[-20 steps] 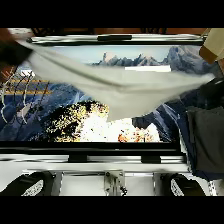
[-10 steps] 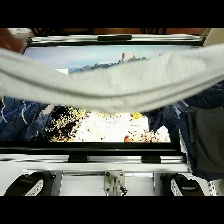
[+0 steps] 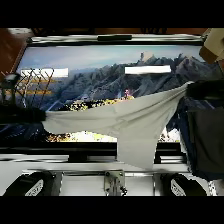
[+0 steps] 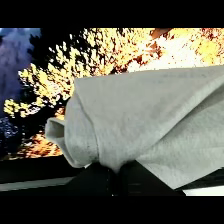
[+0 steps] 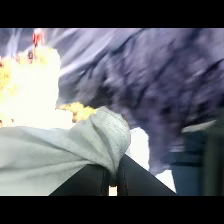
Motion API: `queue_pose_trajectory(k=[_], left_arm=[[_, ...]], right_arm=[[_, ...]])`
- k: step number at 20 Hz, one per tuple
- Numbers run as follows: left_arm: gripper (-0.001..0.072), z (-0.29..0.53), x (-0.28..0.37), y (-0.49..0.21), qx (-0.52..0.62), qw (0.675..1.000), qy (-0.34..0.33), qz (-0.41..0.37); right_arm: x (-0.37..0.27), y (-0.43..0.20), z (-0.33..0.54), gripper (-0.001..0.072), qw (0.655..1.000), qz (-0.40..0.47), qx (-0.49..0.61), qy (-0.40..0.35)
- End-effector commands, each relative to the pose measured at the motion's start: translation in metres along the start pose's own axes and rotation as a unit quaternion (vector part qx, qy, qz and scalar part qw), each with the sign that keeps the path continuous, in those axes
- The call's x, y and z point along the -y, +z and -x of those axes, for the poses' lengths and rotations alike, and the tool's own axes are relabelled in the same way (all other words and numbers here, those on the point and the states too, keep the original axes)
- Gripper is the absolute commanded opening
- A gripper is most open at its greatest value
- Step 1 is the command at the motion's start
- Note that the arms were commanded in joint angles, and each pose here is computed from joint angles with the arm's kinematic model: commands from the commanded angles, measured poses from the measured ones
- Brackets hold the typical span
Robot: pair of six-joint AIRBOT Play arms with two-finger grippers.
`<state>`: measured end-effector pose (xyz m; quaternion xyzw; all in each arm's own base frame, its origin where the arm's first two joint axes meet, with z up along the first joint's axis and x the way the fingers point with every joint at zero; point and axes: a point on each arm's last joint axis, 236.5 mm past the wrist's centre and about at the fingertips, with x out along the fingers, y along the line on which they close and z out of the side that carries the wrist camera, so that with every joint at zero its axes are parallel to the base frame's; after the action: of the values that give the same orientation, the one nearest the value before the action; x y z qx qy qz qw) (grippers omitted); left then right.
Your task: Fold the shirts.
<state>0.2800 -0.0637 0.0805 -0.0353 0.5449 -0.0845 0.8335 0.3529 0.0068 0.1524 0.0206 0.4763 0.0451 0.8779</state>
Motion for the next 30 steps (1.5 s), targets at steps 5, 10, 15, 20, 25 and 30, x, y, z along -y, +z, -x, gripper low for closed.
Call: queue_pose_trajectory(k=[5,10,15,20,25,30], left_arm=[[0.0043,-0.119,0.024,0.044,0.049,0.983,-0.095,0.149],[0.0620,-0.098,-0.020,0.080,0.071,0.974,-0.081,0.197],[0.0632,-0.066,-0.055,0.037,-0.041,0.972,-0.077,0.220],[0.0634,-0.114,-0.026,-0.072,-0.184,0.955,-0.085,0.215],[0.0655,-0.157,0.004,-0.072,-0.122,0.958,-0.110,0.234],[0.0410,-0.172,0.009,-0.043,-0.056,0.964,-0.095,0.241]], right_arm=[[-0.061,-0.021,-0.165,0.0070,0.951,-0.233,-0.113,0.168],[-0.041,0.003,-0.136,0.0516,0.968,-0.180,-0.060,0.163],[0.041,-0.064,-0.075,0.0516,0.980,-0.116,-0.160,0.032],[0.037,-0.147,-0.082,0.0519,0.943,-0.184,-0.263,0.085],[0.013,-0.181,-0.104,0.0636,0.927,-0.213,-0.283,0.126],[0.005,-0.195,-0.126,0.0635,0.921,-0.251,-0.269,0.131]])
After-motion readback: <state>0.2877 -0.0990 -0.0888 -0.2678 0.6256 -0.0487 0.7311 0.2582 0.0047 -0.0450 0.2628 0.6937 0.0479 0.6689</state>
